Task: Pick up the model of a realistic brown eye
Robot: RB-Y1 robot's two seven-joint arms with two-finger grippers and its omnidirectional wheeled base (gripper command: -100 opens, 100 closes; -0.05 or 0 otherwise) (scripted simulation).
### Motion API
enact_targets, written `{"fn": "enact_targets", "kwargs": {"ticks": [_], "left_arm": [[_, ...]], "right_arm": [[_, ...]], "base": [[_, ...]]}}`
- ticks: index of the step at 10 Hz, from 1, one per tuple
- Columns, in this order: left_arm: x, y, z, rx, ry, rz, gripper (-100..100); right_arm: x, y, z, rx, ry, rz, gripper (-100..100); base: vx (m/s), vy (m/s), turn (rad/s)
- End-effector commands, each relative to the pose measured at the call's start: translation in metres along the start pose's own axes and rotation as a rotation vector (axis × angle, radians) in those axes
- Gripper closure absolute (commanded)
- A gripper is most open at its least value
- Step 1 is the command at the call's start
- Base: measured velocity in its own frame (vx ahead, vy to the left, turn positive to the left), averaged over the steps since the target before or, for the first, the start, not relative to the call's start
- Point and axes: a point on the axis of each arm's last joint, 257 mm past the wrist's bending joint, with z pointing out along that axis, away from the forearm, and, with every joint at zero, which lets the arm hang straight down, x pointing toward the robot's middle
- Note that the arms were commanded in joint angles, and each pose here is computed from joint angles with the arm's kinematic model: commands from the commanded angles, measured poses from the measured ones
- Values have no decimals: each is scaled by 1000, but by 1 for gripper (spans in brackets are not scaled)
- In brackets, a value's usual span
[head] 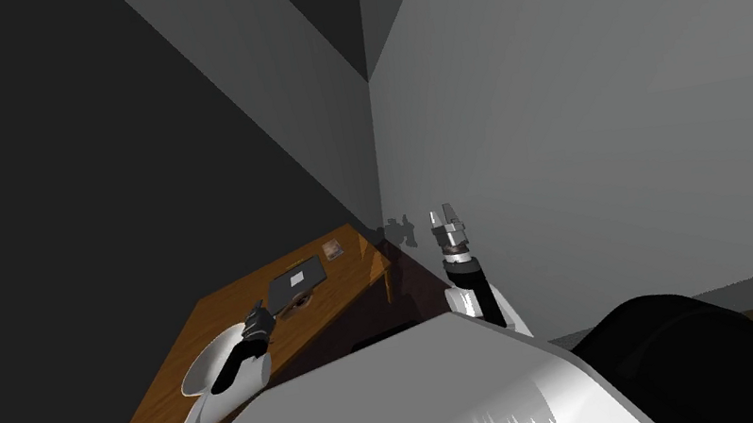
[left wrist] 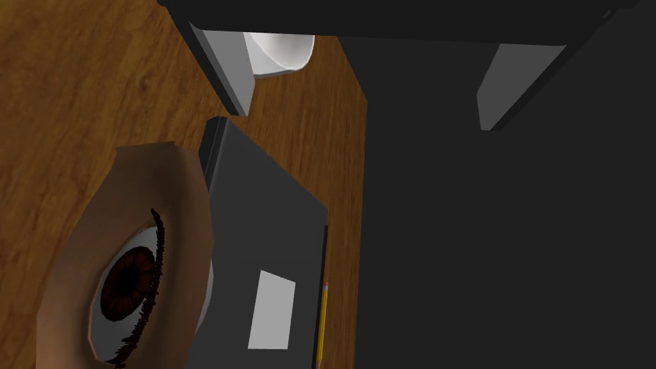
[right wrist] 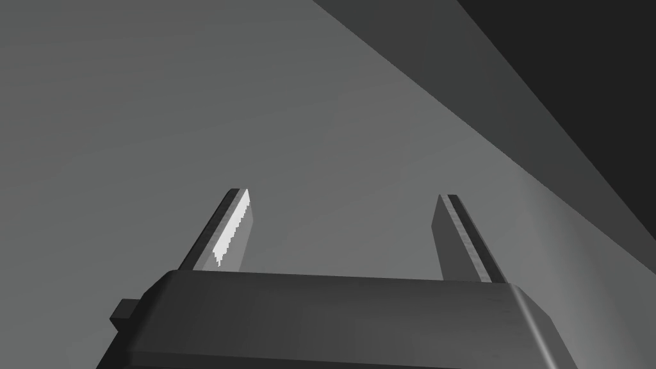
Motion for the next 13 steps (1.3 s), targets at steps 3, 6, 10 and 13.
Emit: {"fn": "enact_targets", "kwargs": {"ticks": [3, 6, 10, 13], "left_arm": [[0, 27, 9, -93, -13, -37, -100], [5, 47, 19, -179, -17, -73, -100], [17, 70, 29, -289, -14, -113, -100], [31, 88, 35, -386, -7, -134, -100]], "right_arm": [[0, 0, 0, 0, 0, 0, 0], [0, 0, 0, 0, 0, 0, 0], [0, 0, 0, 0, 0, 0, 0], [0, 0, 0, 0, 0, 0, 0]], "base": [[4, -6, -39], [6, -2, -43], [8, 4, -62], [11, 12, -73]]}}
